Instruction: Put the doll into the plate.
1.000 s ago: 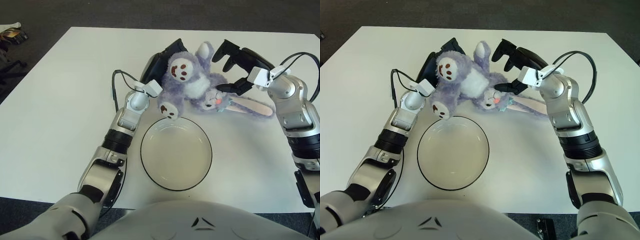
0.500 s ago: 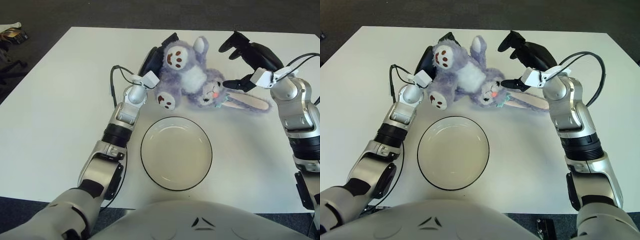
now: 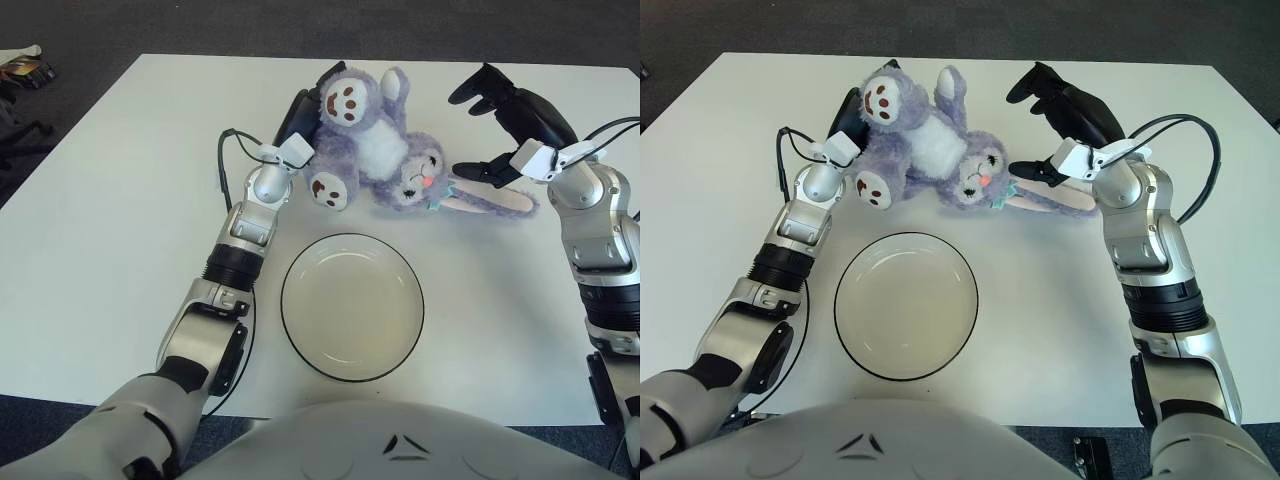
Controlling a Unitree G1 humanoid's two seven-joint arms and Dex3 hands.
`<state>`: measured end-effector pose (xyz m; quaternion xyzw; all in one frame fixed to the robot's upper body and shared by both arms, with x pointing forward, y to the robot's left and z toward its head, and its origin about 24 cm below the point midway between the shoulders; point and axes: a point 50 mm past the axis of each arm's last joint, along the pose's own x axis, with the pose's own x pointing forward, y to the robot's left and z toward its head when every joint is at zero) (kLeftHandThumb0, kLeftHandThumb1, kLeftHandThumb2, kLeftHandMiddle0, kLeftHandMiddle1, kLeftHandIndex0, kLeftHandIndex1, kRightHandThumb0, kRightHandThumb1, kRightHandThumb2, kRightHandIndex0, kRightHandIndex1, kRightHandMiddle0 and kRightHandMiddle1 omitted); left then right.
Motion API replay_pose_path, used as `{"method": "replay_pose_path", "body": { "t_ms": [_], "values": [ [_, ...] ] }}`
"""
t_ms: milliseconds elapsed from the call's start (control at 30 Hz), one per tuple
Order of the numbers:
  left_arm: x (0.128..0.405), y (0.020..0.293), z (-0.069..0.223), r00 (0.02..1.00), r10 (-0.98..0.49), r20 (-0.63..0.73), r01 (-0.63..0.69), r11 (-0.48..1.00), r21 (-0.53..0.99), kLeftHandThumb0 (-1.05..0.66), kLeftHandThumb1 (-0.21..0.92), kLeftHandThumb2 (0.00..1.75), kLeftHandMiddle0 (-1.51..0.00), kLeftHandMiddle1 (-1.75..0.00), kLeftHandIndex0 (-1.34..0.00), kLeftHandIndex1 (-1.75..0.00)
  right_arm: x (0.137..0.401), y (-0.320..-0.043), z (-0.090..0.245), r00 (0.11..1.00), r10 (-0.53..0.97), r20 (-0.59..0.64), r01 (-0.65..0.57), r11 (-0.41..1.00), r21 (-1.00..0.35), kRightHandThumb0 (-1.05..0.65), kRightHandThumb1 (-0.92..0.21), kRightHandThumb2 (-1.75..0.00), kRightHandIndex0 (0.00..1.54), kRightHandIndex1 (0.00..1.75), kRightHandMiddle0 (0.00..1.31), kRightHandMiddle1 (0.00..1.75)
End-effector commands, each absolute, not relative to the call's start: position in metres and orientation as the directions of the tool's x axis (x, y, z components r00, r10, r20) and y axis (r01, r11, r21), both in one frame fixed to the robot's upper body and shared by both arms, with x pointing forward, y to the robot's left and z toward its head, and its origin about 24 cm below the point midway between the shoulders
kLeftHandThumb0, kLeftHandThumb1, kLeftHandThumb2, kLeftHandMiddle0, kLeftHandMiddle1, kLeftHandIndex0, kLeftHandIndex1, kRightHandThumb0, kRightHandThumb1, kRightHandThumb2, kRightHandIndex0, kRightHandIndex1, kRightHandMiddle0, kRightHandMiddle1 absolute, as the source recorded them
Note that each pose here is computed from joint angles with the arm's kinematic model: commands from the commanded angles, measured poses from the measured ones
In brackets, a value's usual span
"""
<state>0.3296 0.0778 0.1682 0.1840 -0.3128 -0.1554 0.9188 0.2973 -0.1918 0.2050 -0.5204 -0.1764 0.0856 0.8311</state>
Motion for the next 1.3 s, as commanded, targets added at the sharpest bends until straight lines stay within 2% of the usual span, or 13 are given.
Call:
{"method": "replay_pose_path", "body": {
  "t_ms": [0,367,500,633,733,900,1267],
  "values": [
    [0.333,0.08,0.179,0.766,-0.357,0.535,0.143,0.906,0.399,0.0,-0.08,1.74,-0.94,-1.66,-0.67,-1.75,0.294,-0.195,0.211,0.921,0.319,0.223,0.09,0.383,-0.919,-0.6,-0.25,-0.95,0.18,0.9,0.0,1.11],
    [0.337,0.084,0.178,0.828,-0.289,0.481,0.116,0.926,0.359,0.0,-0.03,1.7,-0.9,-1.69,-0.64,-1.75,0.293,-0.194,0.207,0.915,0.362,0.179,0.066,0.304,-0.95,-0.77,-0.37,-0.8,0.19,0.8,0.0,1.01],
    [0.338,0.085,0.177,0.849,-0.268,0.456,0.112,0.934,0.34,0.0,-0.02,1.69,-0.89,-1.69,-0.63,-1.75,0.291,-0.194,0.202,0.912,0.373,0.17,0.062,0.286,-0.956,-0.84,-0.44,-0.71,0.19,0.87,0.0,0.96],
    [0.339,0.085,0.177,0.875,-0.236,0.424,0.103,0.945,0.312,0.0,-0.02,1.68,-0.88,-1.69,-0.63,-1.75,0.287,-0.195,0.191,0.904,0.387,0.183,0.064,0.301,-0.951,-0.85,-0.45,-0.68,0.19,0.91,0.0,0.96],
    [0.339,0.085,0.176,0.893,-0.209,0.399,0.097,0.954,0.282,0.0,0.0,1.66,-0.88,-1.67,-0.62,-1.75,0.286,-0.195,0.186,0.896,0.398,0.199,0.065,0.325,-0.943,-0.74,-0.35,-0.79,0.19,0.87,0.0,1.03],
    [0.34,0.085,0.176,0.91,-0.177,0.375,0.096,0.97,0.223,0.0,0.01,1.64,-0.88,-1.66,-0.61,-1.75,0.287,-0.195,0.18,0.888,0.41,0.209,0.05,0.364,-0.93,-0.67,-0.28,-0.87,0.2,0.84,0.0,1.06],
    [0.341,0.083,0.176,0.945,-0.134,0.297,0.12,0.991,0.064,0.0,0.07,1.57,-0.83,-1.65,-0.56,-1.75,0.289,-0.191,0.17,0.872,0.432,0.231,0.01,0.457,-0.89,-0.7,-0.26,-0.88,0.18,0.77,0.0,1.01]
  ]
}}
